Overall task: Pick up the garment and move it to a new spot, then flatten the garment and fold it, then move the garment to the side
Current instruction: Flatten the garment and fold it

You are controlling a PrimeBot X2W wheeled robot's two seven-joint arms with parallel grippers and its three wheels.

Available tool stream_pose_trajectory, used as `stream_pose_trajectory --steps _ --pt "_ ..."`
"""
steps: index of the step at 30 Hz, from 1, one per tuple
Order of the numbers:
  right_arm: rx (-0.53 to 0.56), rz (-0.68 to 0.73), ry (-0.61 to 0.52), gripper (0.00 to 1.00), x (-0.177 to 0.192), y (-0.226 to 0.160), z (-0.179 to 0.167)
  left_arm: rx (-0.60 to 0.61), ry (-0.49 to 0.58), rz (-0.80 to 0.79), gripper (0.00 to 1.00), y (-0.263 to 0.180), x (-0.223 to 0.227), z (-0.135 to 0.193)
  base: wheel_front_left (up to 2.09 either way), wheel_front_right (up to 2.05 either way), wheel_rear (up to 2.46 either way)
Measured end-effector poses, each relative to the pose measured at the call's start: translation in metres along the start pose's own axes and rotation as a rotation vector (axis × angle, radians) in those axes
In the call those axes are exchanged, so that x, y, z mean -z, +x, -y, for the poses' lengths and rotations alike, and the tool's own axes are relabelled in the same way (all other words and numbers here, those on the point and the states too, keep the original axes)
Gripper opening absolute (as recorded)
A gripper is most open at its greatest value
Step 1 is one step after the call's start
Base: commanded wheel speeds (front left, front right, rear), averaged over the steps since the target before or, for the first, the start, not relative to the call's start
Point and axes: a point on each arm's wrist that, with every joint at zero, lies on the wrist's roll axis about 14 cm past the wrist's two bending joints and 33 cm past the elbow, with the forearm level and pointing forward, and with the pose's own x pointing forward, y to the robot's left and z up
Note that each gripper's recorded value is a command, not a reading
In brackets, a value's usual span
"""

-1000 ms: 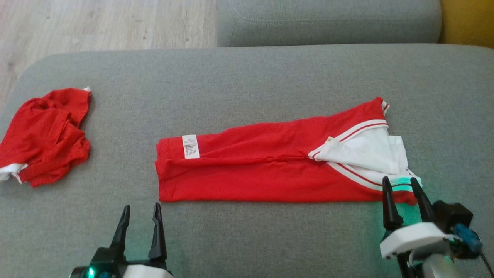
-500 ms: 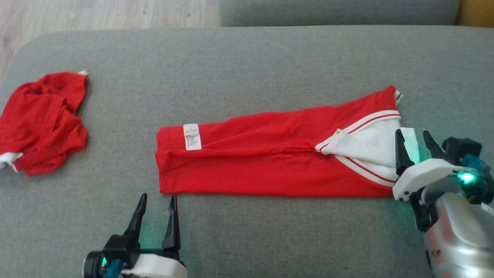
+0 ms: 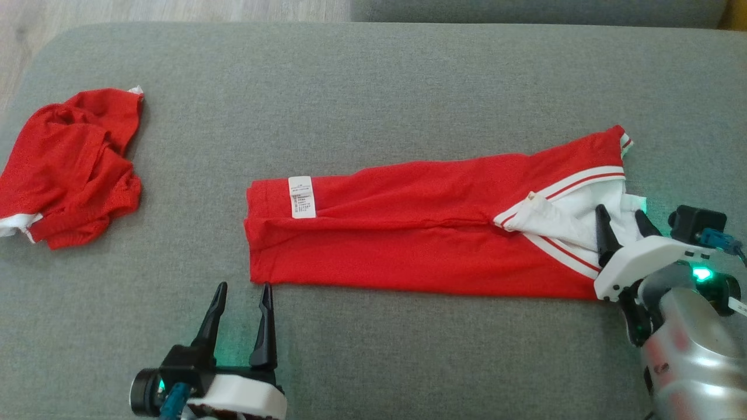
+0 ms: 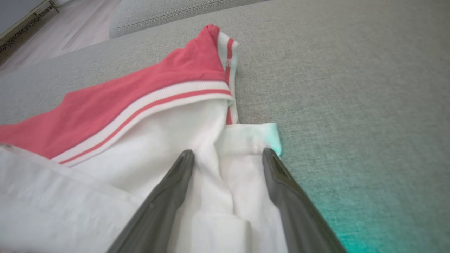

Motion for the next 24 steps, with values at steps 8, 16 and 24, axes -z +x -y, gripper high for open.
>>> stream_pose_trajectory --steps 8,16,24 --pt "-0.015 -0.024 0.017 0.00 0.004 0.003 -0.006 0.008 -0.003 -0.007 1.00 0.002 0.002 0.003 0.00 0.00 0.00" --pt "-0.025 -0.009 0.027 0.00 0.001 0.006 -0.007 -0.002 -0.010 -0.013 1.00 0.003 0.004 0.000 0.00 0.00 0.00" --pt "0.080 0.134 -0.001 0.00 -0.030 -0.010 0.050 0.012 -0.021 0.004 1.00 0.004 -0.002 0.005 0.00 0.00 0.00"
